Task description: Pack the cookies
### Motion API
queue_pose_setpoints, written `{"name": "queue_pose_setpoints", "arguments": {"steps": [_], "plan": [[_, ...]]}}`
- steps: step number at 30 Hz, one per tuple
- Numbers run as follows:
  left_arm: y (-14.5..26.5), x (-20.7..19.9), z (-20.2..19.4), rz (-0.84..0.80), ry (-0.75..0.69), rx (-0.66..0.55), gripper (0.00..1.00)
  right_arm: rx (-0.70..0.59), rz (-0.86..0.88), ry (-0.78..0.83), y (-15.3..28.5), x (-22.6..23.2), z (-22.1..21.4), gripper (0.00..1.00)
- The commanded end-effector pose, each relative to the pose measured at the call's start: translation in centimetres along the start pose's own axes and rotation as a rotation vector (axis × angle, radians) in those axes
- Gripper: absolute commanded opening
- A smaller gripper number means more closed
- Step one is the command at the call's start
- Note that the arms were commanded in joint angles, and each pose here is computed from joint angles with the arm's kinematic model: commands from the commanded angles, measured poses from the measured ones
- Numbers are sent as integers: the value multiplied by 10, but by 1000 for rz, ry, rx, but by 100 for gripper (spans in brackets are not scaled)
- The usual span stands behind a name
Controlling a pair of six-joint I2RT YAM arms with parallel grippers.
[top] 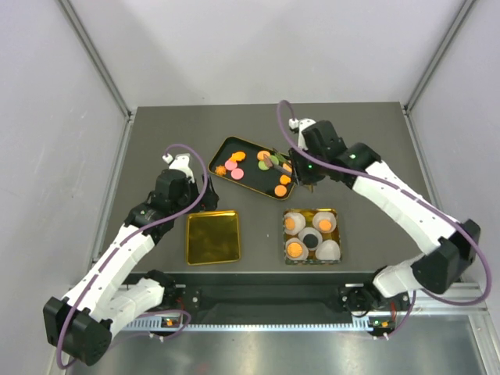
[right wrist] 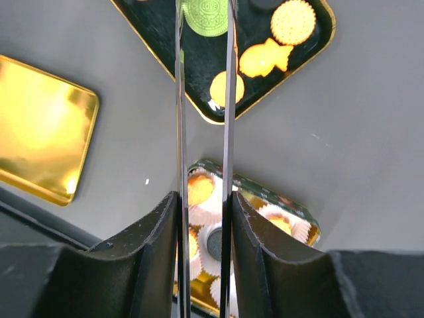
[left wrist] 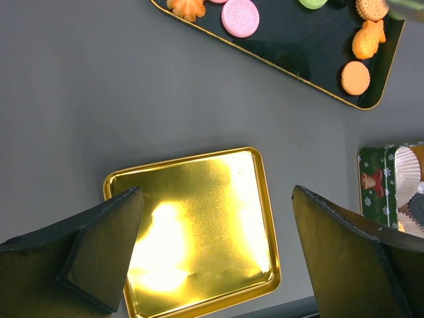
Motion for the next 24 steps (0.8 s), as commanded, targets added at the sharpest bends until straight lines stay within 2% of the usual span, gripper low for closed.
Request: {"name": "queue_pose_setpoints", "arguments": {"steps": [1,4,6,7,8,10,12,16,24], "plan": [[6,-3,17,-16,1,-75,99,-96,10,-40,44,-5,7,28],[7,-4,17,-23,1,-78,99,-95,5,-61,67,-14,-14,29],[9,-4,18,-28,2,-83,99,-45,-24,-76,76,-24,-38,29],[10,-5,19,-31,2,-89,99,-67,-14,-103,92,-26,-46,29],[10,-5,19,-32,2,-92,99,-19,-34,-112,96,-33,-63,30],[12,-6,21,-37,4,-100,99,-30,-33,-163,116,-40,-82,30],[12,-5,20,-39,6,-99,99,29,-65,-190,126,-49,-110,31],[12,-7,20,-52,9,-99,99,57,-76,-272,152,-61,-150,31],[11,-8,20,-55,7,-98,99,168,-47,-327,158,-65,-195,32]]}}
Point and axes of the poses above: each gripper's point midway between its finger pads, its own y axis back along the fingers, its own x axis along the line the jaws close on, z = x × y, the point moved 5 cm from there along y, back along the fingers, and after that the axes turned 8 degrees about -y, right-handed, at the moved point
